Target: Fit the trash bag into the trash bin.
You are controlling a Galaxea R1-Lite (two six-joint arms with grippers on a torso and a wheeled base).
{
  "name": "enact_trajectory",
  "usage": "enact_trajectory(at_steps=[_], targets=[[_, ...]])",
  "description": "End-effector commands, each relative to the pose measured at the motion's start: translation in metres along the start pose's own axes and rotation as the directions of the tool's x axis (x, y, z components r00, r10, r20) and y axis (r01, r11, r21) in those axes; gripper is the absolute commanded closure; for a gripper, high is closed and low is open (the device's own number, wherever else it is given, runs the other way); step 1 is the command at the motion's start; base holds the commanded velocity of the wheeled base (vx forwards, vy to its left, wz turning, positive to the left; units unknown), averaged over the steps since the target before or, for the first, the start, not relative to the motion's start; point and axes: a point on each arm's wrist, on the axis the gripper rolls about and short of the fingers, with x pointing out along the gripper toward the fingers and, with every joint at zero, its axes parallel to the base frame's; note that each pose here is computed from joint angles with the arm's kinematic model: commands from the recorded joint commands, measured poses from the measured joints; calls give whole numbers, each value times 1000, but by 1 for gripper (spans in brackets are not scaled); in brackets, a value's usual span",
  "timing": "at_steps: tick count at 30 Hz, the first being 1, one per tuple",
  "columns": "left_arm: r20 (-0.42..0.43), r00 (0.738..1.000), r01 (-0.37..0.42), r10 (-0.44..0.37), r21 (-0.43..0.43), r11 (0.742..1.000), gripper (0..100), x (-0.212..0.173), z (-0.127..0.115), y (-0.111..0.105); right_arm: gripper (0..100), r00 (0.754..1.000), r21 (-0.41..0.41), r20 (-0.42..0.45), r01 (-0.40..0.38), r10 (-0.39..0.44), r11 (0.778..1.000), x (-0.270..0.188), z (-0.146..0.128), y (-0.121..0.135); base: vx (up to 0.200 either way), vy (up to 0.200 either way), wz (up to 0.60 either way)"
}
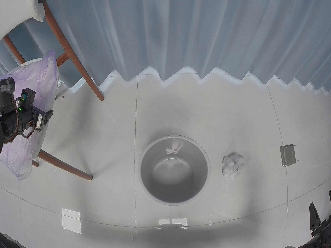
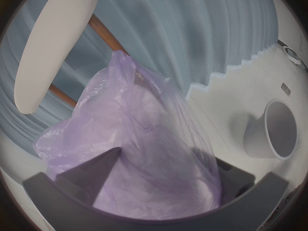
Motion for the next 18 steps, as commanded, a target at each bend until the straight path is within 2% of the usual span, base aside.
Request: enact_trajectory(at_steps=[1, 6, 12, 14, 15, 18], targets=[[-14, 1000, 5, -5, -5, 1000, 100, 0, -3, -1, 0, 1000, -1, -2, 1, -1, 1000, 0, -5, 0, 0, 0, 0], [-1, 1000, -7, 7, -23, 1000, 100, -4, -2, 4, 0, 1000, -1, -2, 1, -1, 1000, 0, -5, 0, 0, 0, 0], [32, 999, -6, 10, -116, 993, 100, -26, 1, 6, 0, 1000, -1, -2, 1, -1, 1000, 0, -5, 0, 0, 0, 0], [47, 999, 14, -8, -130, 991, 100, -31, 1, 5, 0, 1000, -1, -2, 1, -1, 1000, 0, -5, 0, 0, 0, 0], [76, 996, 62, -51, -139, 988, 100, -38, -1, 3, 0, 1000, -1, -2, 1, -1, 1000, 0, -5, 0, 0, 0, 0], [101, 990, 108, -93, -152, 982, 100, -46, -4, 1, 0, 1000, -1, 0, 1, -1, 1000, 0, -5, 0, 0, 0, 0]])
